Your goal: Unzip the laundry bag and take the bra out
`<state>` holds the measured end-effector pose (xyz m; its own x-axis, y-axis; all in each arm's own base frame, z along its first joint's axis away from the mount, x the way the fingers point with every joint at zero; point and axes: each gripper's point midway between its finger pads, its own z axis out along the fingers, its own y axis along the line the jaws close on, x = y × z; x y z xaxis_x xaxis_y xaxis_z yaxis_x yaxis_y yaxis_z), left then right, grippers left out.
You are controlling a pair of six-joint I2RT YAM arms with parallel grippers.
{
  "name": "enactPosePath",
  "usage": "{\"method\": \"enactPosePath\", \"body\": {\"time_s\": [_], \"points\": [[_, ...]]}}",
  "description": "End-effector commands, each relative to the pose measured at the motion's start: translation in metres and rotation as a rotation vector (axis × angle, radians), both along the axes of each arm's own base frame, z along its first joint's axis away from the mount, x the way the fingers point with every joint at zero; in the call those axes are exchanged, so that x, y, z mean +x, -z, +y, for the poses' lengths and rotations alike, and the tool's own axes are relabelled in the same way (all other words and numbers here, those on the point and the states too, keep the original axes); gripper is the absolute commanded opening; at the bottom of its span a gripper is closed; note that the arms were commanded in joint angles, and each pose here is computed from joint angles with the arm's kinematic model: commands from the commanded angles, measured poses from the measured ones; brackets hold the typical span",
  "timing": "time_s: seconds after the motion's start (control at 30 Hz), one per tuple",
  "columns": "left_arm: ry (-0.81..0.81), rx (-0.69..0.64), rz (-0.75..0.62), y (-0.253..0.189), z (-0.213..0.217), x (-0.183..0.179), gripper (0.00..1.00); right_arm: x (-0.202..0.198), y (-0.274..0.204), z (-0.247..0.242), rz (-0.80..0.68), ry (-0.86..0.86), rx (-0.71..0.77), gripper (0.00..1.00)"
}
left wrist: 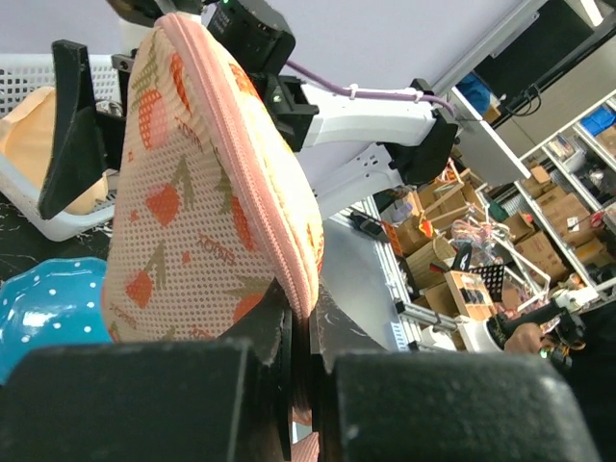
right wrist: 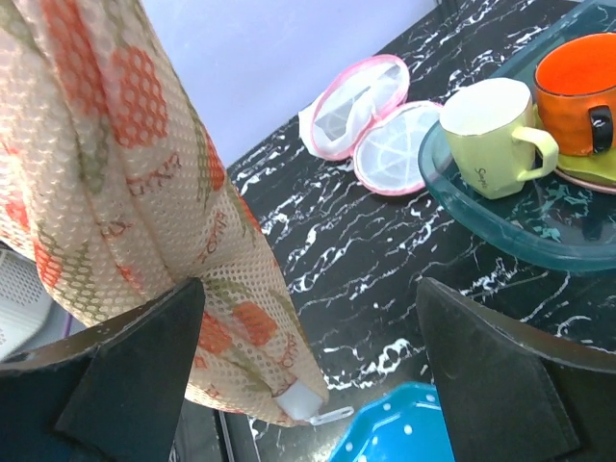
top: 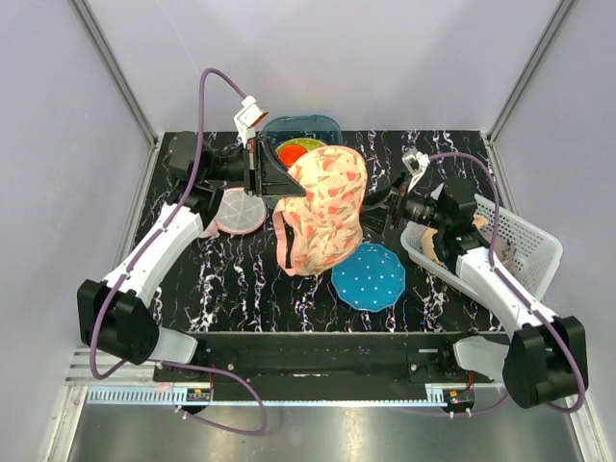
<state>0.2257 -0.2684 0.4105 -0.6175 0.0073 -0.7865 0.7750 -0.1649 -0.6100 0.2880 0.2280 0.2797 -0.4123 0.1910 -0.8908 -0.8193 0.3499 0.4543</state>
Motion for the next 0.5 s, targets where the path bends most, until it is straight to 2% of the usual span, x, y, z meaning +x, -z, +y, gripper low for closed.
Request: {"method": "enactPosePath", "body": {"time_s": [0.0,0.03,0.07,0.1,0.2,0.47], "points": [[0.003,0.003,-0.101,-0.003,0.003,-0.002,0.0,-0.014,-0.026,-0.008,-0.113,0.011,-0.069,0.98],[-0.029,0.015,-0.107,-0.001,0.002,0.003,0.0,-0.019,-0.025,-0.013,-0.131,0.025,-0.11,0.99],[-0.052,0.083,0.007,0.007,0.003,0.003,0.0,-0.02,-0.027,-0.016,-0.146,0.043,-0.126,0.99],[-0.084,0.097,-0.125,0.011,0.003,0.009,0.0,-0.019,-0.033,-0.02,-0.166,0.075,-0.136,1.0],[-0.105,0.128,-0.122,0.012,0.005,0.011,0.0,-0.036,-0.051,-0.021,-0.216,0.039,-0.14,1.0],[-0.092,0.119,-0.136,0.009,0.005,0.007,0.0,-0.054,-0.054,-0.002,-0.14,-0.167,-0.069,1.0]]}}
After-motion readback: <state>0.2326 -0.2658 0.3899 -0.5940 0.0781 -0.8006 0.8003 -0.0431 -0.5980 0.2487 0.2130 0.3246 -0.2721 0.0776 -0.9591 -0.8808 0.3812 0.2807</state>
